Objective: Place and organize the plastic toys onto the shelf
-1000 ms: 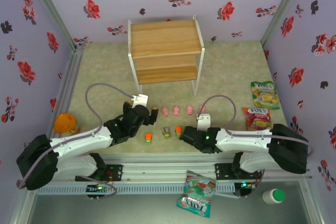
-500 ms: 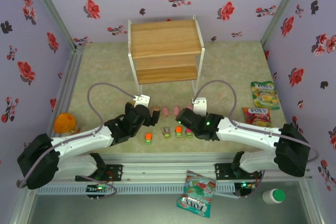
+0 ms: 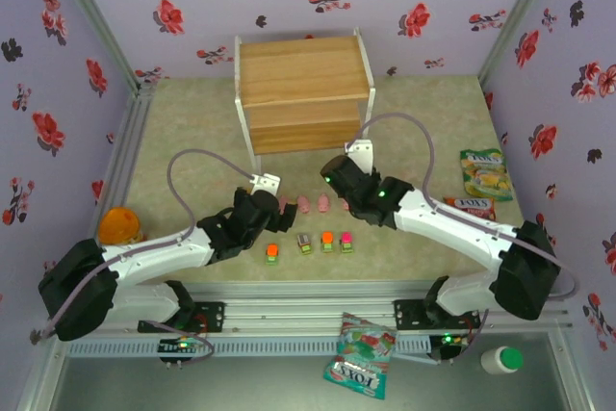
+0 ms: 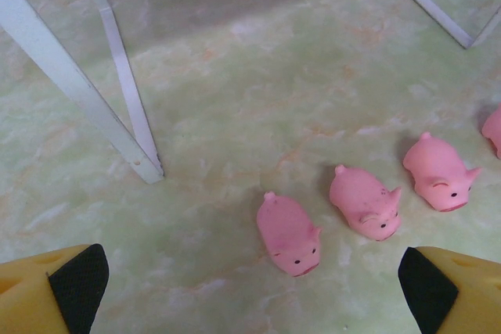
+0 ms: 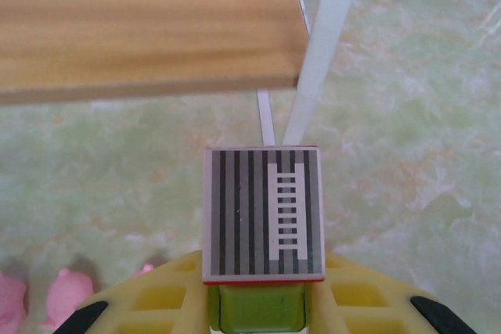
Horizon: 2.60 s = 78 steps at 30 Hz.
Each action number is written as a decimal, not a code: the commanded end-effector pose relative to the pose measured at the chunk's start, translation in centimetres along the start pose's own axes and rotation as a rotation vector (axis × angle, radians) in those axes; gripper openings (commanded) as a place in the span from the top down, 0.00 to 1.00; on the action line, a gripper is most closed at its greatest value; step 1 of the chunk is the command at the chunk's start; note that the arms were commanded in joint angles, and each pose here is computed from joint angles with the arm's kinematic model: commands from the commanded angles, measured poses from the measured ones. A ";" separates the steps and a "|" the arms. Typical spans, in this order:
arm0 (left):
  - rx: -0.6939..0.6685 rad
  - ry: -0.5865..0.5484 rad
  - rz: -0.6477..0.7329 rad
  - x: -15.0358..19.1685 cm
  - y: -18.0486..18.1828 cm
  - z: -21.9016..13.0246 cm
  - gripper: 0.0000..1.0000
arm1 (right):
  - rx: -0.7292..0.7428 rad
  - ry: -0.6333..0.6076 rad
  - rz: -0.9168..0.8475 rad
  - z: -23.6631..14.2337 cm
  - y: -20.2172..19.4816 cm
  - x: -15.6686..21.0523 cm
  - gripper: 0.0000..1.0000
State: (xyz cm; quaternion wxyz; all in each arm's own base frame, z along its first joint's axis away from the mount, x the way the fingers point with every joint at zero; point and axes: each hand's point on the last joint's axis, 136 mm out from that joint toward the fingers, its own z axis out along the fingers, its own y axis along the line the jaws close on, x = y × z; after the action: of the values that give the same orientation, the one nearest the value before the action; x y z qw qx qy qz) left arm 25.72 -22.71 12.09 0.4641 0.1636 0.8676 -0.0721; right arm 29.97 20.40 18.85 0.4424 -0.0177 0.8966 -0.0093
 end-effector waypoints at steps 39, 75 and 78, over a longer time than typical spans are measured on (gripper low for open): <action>0.016 -0.012 0.020 -1.1 -0.6 -0.2 0.00 | 0.036 -0.049 0.024 5.9 1.7 -6.9 0.76; 0.011 -0.003 0.026 -1.0 -0.7 0.1 0.00 | 0.142 -0.069 0.109 9.0 -0.4 -5.9 0.73; 0.010 -0.001 0.027 -0.9 -0.7 0.2 0.00 | 0.145 -0.067 0.111 9.0 -0.5 -5.8 0.73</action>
State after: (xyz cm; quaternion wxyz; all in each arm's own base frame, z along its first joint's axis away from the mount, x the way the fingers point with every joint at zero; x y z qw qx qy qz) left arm 25.84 -23.08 12.09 0.4616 0.1674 0.8681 -0.0730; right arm 40.40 21.51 18.55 0.4703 0.0431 0.8810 -0.0293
